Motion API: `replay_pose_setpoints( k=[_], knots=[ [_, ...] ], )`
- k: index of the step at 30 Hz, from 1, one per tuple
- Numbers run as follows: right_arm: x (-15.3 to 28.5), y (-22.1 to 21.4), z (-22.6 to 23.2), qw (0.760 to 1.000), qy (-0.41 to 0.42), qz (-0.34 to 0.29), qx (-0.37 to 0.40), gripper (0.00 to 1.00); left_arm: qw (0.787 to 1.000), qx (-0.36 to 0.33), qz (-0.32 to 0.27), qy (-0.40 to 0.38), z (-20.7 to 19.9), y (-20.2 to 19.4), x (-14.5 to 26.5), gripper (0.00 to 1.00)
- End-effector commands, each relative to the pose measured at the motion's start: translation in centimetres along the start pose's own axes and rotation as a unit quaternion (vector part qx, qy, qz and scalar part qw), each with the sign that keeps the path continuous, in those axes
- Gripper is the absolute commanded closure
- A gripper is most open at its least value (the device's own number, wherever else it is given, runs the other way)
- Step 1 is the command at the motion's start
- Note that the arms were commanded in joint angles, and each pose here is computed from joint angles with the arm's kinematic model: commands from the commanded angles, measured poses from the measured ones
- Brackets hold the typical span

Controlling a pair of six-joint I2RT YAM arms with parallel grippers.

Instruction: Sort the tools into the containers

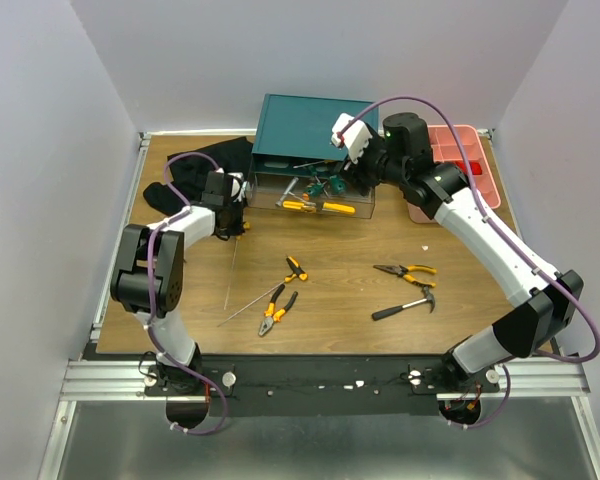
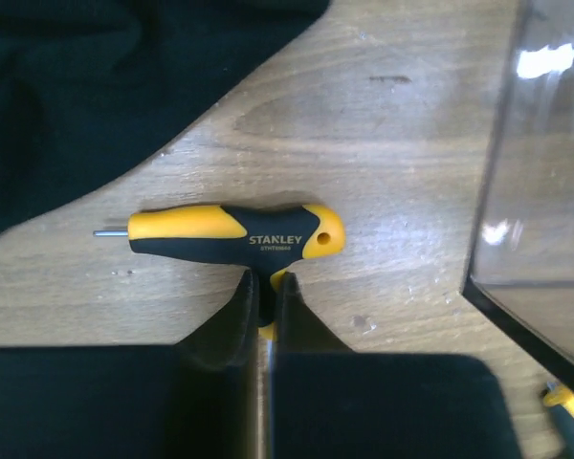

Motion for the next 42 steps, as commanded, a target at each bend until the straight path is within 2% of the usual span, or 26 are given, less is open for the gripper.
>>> replay_pose_setpoints(
  k=[1,7,8,10,11,13,16,18,19,25,29,31,33,38,39,41,42],
  knots=[
    [0.1,0.2,-1.0,1.000,-0.027,-0.005,0.002,0.28,1.000,-0.014,0.028,0.001,0.3,-1.4,1.2,1.00],
    [0.1,0.4,-1.8,0.999,-0.042,-0.009,0.004,0.28,1.000,0.017,-0.008,0.007,1.2,0.5,6.4,1.00],
    [0.0,0.4,-1.9,0.999,-0.042,-0.008,0.003,0.28,0.999,0.025,-0.033,0.006,1.2,2.0,7.8,1.00],
    [-0.1,0.4,-2.0,0.999,-0.045,-0.008,0.000,0.28,0.997,0.054,-0.043,0.017,2.5,3.2,9.4,1.00],
    [-0.2,0.4,-2.1,0.999,-0.045,-0.009,-0.001,0.28,0.996,0.059,-0.069,0.007,2.2,5.1,11.0,1.00],
    [-0.3,0.3,-2.1,0.999,-0.047,-0.006,-0.006,0.28,0.993,0.081,-0.081,-0.002,2.2,6.5,12.8,1.00],
    [-0.3,0.2,-2.3,0.998,-0.053,-0.003,-0.013,0.28,0.984,0.090,-0.132,-0.076,0.0,10.1,15.9,1.00],
    [-0.4,-0.2,-2.2,0.998,-0.056,0.002,-0.020,0.28,0.970,0.098,-0.176,-0.138,-1.9,12.5,17.5,1.00],
    [-0.3,-0.3,-2.4,0.998,-0.063,0.006,-0.023,0.28,0.961,0.129,-0.182,-0.160,-2.7,13.2,17.8,1.00],
    [0.2,-1.4,-2.3,0.997,-0.069,0.029,-0.026,0.28,0.927,0.213,-0.212,-0.225,-7.7,18.3,17.7,1.00],
    [0.7,-1.7,-2.4,0.997,-0.067,0.039,-0.026,0.28,0.896,0.309,-0.195,-0.253,-10.9,20.5,16.6,1.00],
    [0.9,-2.1,-2.7,0.996,-0.075,0.052,-0.023,0.28,0.888,0.342,-0.174,-0.253,-12.3,20.5,16.0,1.00],
    [1.0,-2.3,-2.8,0.995,-0.079,0.059,-0.022,0.28,0.876,0.381,-0.166,-0.244,-13.4,21.4,15.8,1.00],
    [1.1,-2.8,-2.8,0.994,-0.085,0.067,-0.021,0.28,0.862,0.433,-0.157,-0.211,-16.6,22.3,15.6,1.00],
    [1.1,-3.0,-2.7,0.994,-0.085,0.069,-0.021,0.28,0.860,0.449,-0.161,-0.179,-16.2,22.1,15.0,1.00],
    [0.9,-3.1,-2.8,0.994,-0.087,0.071,-0.020,0.28,0.851,0.469,-0.167,-0.166,-17.2,22.4,15.2,1.00],
    [1.0,-3.0,-2.8,0.993,-0.089,0.070,-0.019,0.28,0.846,0.488,-0.175,-0.130,-16.6,21.8,14.8,1.00]
  ],
)
Point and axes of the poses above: each gripper's point midway between its finger pads, its own x axis back along the fingers, its own z axis along the line the jaws close on, y = z × x, the point moved 5 cm from there along x, back along the fingers, and after that the axes turned 5 degrees about x, right-handed, at the moved point
